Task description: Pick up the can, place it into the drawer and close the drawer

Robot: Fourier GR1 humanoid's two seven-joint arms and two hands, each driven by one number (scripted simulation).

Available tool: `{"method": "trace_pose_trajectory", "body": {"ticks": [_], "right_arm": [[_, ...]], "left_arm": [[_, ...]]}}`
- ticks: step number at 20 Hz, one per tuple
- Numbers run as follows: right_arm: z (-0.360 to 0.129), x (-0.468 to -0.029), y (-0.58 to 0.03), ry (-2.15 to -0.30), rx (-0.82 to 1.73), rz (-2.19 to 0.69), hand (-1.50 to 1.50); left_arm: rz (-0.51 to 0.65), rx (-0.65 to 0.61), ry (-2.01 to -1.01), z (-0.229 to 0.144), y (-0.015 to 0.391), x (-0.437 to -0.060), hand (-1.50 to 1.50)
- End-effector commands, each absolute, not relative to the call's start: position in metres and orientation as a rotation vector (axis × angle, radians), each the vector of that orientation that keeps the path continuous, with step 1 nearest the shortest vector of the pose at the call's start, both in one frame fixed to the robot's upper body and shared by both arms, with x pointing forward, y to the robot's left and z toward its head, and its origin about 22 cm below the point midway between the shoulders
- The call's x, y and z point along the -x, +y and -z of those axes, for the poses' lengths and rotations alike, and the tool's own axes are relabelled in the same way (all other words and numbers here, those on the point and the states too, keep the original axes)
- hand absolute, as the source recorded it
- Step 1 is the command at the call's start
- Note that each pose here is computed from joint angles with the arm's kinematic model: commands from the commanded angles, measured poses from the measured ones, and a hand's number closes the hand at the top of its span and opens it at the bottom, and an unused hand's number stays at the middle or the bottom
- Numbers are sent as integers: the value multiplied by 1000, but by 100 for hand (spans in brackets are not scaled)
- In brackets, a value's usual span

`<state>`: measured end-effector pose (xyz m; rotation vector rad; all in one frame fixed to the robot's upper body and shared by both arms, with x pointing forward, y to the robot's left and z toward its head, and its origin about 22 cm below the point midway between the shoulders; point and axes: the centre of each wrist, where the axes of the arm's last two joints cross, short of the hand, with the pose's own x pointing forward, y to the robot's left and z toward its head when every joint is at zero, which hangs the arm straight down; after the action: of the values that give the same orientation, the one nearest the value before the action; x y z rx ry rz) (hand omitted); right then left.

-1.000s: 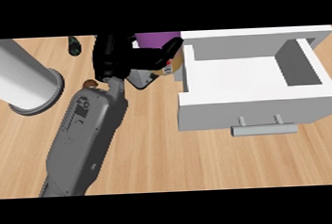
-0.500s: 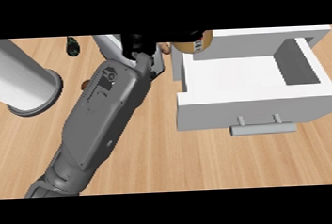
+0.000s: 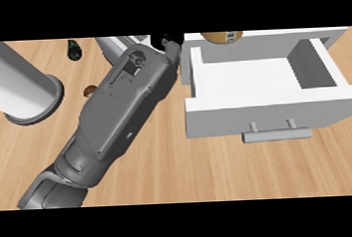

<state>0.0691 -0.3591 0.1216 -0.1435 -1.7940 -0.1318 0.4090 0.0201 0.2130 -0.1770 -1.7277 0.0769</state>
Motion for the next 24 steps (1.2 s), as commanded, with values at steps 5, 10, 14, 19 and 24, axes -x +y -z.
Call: {"method": "trace_pose_trajectory", "body": {"ticks": [5, 10, 14, 19, 24], "right_arm": [[-117, -71, -362, -1793, 158, 113, -150], [-123, -80, -352, -1797, 119, 105, -150], [-117, -70, -357, -1784, 126, 129, -150], [-125, -80, -360, -1813, 102, 85, -150], [-143, -83, -345, -1816, 108, 84, -150]], "left_arm": [[-73, 151, -1717, -207, 5, -420, 150], [-49, 160, -1683, -210, -7, -420, 150], [-50, 119, -1680, -180, -4, -416, 150], [-36, 73, -1648, -197, -18, -417, 150], [-18, 6, -1664, -195, -20, -419, 150]]}}
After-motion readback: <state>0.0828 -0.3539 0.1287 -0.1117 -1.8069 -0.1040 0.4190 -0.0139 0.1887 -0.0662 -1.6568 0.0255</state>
